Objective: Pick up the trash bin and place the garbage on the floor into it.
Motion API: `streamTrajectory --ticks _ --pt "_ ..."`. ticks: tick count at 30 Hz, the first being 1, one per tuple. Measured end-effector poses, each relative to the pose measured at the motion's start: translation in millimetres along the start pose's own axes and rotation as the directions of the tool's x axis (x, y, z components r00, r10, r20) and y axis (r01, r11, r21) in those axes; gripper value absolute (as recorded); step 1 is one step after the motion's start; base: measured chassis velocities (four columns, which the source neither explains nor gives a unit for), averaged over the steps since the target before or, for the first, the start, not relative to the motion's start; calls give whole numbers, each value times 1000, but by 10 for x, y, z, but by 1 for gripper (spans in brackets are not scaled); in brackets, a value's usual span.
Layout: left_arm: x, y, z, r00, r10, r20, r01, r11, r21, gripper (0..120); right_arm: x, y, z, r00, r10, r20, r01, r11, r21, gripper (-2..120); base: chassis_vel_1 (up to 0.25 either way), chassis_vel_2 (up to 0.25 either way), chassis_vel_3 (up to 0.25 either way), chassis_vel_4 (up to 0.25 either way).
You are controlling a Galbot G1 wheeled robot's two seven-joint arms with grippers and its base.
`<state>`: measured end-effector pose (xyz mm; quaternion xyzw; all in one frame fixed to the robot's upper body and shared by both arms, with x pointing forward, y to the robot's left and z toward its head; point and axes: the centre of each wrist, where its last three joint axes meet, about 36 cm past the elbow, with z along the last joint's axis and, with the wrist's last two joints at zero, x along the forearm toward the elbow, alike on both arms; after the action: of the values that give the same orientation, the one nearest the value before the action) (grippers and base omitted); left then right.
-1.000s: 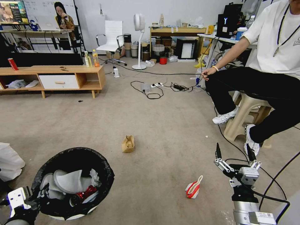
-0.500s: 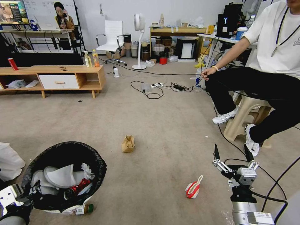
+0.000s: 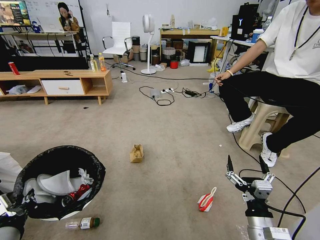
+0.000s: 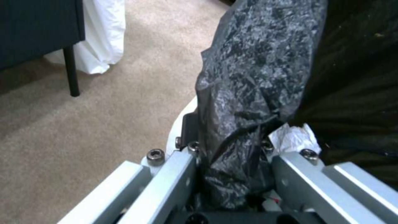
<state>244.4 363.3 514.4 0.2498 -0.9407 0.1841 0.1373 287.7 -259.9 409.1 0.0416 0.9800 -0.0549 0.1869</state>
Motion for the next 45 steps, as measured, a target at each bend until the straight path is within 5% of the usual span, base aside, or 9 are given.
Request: streamTrajectory --ticks 45 --pt "41 100 -95 1000 -19 12 19 1000 -5 5 -125 -10 78 1000 -28 -1 28 1000 -1 100 0 0 0 0"
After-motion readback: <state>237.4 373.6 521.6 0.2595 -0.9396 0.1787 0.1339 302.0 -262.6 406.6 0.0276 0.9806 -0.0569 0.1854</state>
